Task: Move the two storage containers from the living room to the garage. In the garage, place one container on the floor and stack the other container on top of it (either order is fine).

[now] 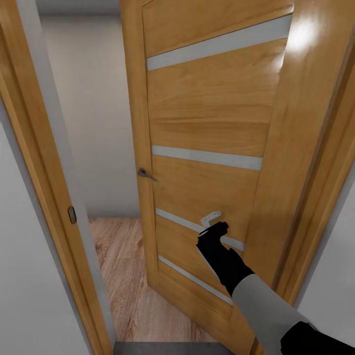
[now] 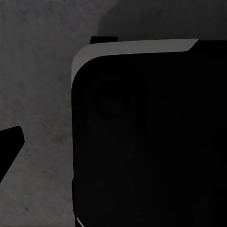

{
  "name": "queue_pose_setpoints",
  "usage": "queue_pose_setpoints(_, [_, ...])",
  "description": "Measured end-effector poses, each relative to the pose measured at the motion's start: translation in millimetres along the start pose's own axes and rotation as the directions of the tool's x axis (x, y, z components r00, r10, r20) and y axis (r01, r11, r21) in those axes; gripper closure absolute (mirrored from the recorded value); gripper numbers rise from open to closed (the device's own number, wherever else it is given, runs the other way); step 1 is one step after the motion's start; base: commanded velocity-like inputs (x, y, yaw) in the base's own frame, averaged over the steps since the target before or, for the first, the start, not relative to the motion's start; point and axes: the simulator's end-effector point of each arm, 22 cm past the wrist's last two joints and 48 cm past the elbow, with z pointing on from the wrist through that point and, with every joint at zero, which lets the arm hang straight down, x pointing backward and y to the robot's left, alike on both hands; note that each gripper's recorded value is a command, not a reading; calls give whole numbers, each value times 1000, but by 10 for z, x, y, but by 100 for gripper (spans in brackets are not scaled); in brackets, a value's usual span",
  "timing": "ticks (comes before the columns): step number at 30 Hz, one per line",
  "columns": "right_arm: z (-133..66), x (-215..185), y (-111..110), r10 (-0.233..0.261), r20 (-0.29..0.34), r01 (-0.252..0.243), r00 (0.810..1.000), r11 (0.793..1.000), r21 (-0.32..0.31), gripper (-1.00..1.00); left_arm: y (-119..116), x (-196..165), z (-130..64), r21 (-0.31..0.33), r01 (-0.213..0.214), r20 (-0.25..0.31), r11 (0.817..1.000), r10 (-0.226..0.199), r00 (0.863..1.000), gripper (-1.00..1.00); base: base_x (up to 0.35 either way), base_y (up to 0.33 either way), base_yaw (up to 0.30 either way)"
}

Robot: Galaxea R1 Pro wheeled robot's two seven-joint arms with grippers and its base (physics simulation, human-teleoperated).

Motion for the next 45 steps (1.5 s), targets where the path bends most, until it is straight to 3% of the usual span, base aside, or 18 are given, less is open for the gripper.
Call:
queue_pose_setpoints(18, [29,72,-119,-17,-29,18,999,999,46,-100,0,0,0,0,0,0,1000,0,1000,-100,0,0,0])
queue_pose_setpoints(23, [156,88,-211,-43,-78,48,996,997,62,-100,0,-6,0,0,0,1,1000,0,1000,-100,0,0,0])
queue_pose_setpoints(25, [237,35,-227,-18,-70,21,997,999,49,-100,0,-9,0,0,0,1,1000,0,1000,-100,0,0,0])
queue_pose_setpoints(28, [294,-17,-358,-37,-53,41,998,996,84,-100,0,-11,0,0,-1,1,1000,1,1000,-100,0,0,0])
queue_pose_setpoints(42, [342,-108,-416,0,-41,3,999,997,73,-100,0,-12,1,0,0,1,1000,0,1000,-100,0,0,0])
queue_pose_setpoints(45, [376,-112,-431,-13,-57,17,998,997,79,-100,0,-12,0,0,0,2,1000,0,1000,-100,0,0,0])
